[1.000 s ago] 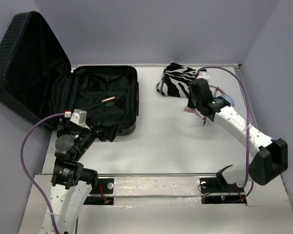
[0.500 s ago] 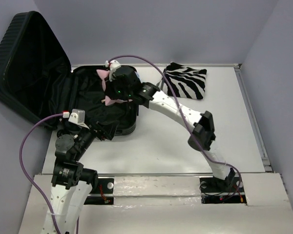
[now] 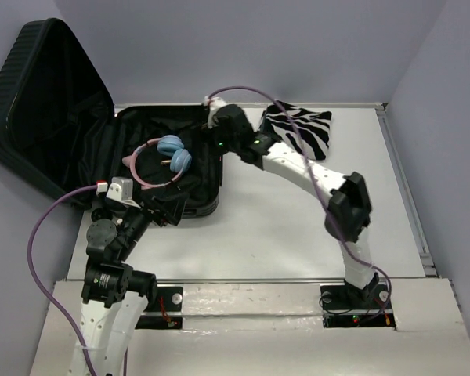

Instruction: Pack the luggage

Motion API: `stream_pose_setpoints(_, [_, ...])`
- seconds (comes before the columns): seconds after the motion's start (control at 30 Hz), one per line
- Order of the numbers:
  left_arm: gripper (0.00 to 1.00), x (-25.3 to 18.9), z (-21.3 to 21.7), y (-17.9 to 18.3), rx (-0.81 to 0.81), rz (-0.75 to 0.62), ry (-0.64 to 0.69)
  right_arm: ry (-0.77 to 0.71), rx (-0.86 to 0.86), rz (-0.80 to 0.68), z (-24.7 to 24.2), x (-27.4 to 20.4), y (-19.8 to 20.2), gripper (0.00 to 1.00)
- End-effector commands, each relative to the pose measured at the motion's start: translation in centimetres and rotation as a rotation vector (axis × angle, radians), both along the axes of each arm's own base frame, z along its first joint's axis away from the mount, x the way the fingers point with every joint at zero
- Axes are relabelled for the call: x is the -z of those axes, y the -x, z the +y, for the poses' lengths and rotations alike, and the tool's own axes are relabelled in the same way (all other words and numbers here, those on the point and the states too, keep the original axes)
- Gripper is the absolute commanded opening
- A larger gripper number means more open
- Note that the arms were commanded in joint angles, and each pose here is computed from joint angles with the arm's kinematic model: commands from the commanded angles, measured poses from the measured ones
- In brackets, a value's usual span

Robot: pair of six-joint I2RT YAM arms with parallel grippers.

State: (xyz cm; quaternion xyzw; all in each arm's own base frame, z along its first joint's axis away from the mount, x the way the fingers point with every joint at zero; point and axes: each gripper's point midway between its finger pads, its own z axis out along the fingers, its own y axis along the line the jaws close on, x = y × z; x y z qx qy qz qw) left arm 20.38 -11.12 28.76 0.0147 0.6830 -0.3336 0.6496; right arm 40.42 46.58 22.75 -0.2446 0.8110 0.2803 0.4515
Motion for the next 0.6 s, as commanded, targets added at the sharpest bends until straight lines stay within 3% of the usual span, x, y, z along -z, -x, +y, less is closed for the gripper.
stream_pose_setpoints(0.0, [0.99,-2.8,0.2,0.5,0.000,-0.083,0.011,-0.189,0.293,-0.111,-12.1,-9.1,-3.5,0.93])
stream_pose_setpoints(0.03, [0.99,-2.7,0.1,0.5,0.000,-0.082,0.010,-0.157,0.416,-0.032,-17.2,-5.0,-5.1,0.94])
stream_pose_setpoints(0.1, [0.99,-2.6,0.0,0.5,0.006,-0.081,0.011,-0.167,0.560,-0.027,-23.5,-4.8,-5.5,0.97])
stream_pose_setpoints(0.17, [0.99,-2.7,0.0,0.5,0.011,-0.080,0.012,-0.132,0.778,0.032,-32.3,-0.8,-6.4,0.99])
stream_pose_setpoints(0.27, [0.99,-2.7,-0.2,0.6,0.018,-0.082,0.012,-0.221,0.885,0.090,-40.0,0.6,-7.0,1.00])
stream_pose_setpoints(0.43, [0.99,-2.5,-0.3,0.5,0.023,-0.076,0.011,-0.264,0.905,0.173,-43.9,3.7,-9.0,1.00])
stream_pose_setpoints(0.57, [0.99,-2.3,0.2,0.2,-0.007,-0.058,0.012,-0.306,0.846,0.338,-43.1,9.3,-10.9,1.00])
